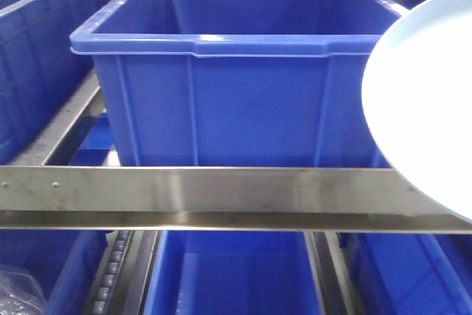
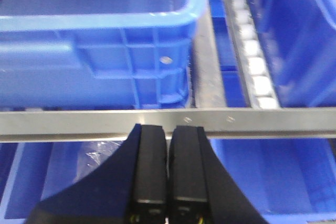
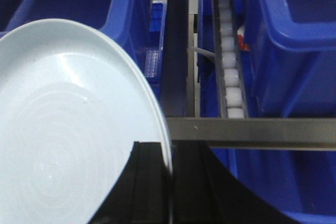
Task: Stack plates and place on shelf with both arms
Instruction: 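Hold the stacked plates in the right gripper while driving up to the crate shelf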
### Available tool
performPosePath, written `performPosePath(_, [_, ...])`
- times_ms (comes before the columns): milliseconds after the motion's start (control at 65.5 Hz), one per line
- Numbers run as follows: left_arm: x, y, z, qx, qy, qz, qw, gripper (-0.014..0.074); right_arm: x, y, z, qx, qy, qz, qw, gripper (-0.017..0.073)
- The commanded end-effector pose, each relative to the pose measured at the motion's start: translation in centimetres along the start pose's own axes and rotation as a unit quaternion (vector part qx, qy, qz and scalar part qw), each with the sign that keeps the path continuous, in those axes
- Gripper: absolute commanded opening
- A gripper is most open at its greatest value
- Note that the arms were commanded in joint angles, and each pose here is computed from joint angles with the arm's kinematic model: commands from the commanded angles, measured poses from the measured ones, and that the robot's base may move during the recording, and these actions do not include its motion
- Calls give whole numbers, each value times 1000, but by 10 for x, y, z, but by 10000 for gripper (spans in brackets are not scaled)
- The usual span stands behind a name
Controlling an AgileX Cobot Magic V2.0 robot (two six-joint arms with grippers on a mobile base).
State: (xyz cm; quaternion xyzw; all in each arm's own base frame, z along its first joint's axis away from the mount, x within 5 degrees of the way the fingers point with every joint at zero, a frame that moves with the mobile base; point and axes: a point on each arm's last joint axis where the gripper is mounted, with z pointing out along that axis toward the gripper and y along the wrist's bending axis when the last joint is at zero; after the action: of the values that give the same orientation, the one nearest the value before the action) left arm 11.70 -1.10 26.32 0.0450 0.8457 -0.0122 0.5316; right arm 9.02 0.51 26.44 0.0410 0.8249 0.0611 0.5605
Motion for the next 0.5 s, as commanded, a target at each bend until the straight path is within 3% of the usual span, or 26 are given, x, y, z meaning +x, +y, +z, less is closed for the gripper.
performPosePath(0, [-16, -1, -3, 6, -51, -1, 999, 88, -18, 2, -4, -4, -62, 4, 998, 57])
performPosePath(489, [-16, -1, -3, 6, -51, -1, 999, 88, -18, 2, -4, -4, -62, 4, 998, 57])
